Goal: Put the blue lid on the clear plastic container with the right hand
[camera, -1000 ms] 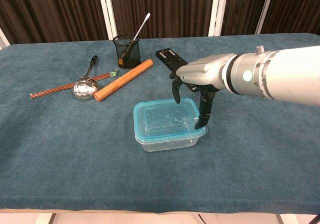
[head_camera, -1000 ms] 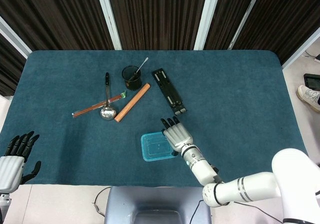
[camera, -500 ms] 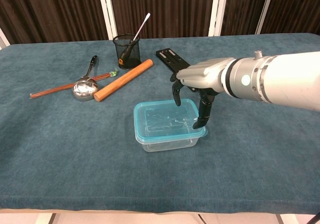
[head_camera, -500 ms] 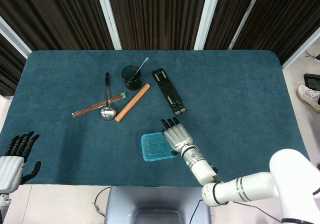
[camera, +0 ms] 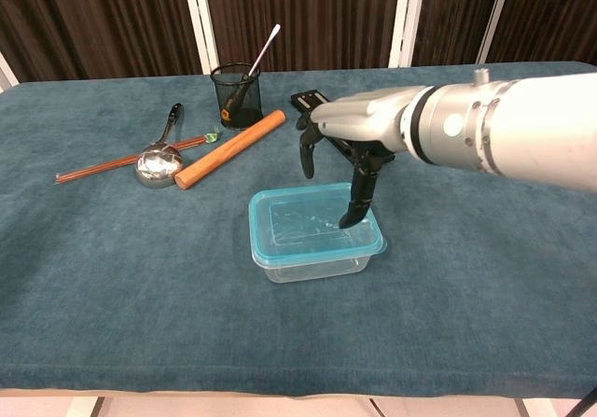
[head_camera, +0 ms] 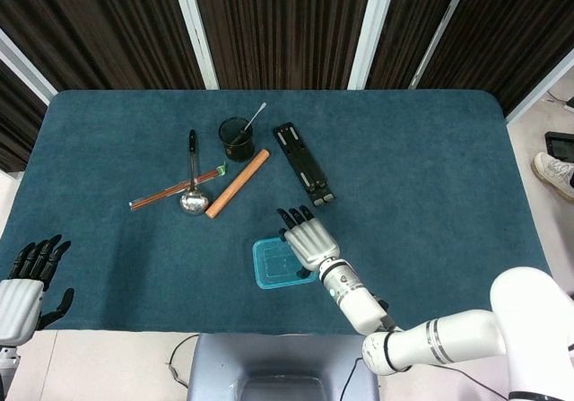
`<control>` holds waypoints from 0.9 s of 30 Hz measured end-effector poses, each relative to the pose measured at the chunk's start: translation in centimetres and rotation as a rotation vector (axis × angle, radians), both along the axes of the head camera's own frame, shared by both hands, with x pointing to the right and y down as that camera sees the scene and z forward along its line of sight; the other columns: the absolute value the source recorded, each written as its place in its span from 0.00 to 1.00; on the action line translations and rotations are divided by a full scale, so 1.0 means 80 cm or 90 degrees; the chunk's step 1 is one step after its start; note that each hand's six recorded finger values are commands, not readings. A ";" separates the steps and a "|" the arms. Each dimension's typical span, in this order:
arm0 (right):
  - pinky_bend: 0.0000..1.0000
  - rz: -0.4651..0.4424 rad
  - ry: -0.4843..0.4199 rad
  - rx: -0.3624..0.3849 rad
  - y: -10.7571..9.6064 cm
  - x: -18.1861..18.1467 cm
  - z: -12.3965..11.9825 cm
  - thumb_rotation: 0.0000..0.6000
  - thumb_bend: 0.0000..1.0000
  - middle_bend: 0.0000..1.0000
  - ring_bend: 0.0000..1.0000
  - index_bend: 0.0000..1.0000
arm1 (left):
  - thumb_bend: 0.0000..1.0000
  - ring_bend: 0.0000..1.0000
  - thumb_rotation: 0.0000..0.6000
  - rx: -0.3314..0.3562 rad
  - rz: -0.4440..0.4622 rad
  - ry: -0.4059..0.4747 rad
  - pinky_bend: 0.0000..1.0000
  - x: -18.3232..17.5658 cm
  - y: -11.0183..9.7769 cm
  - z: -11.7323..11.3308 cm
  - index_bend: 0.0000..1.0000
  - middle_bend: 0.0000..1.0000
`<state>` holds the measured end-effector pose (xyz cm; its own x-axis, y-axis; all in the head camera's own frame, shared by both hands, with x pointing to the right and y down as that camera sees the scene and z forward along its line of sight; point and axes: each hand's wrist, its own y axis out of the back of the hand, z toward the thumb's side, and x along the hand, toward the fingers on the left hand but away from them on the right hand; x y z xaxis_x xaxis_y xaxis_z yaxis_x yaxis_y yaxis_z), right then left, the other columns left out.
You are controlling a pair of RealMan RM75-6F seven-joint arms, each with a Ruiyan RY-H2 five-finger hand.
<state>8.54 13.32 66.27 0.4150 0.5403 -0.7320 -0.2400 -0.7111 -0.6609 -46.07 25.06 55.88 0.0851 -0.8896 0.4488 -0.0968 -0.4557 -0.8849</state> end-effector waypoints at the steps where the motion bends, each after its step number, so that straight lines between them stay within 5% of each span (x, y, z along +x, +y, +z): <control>1: 0.02 -0.003 0.000 -0.002 0.002 -0.004 0.002 1.00 0.14 0.04 0.00 0.46 | 0.42 0.00 1.00 0.000 0.000 -0.001 0.06 0.000 0.000 0.000 0.00 0.00; 27: 0.02 -0.029 -0.009 -0.005 0.017 -0.050 0.021 1.00 0.14 0.04 0.00 0.48 | 0.42 0.00 1.00 0.001 -0.005 0.005 0.06 -0.004 -0.001 -0.002 0.00 0.00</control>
<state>4.56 14.69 67.96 0.4494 0.5141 -0.7306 -0.2636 -0.7051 -0.6583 -46.41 24.96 55.72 0.0811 -0.8913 0.4462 -0.1071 -0.4528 -0.8851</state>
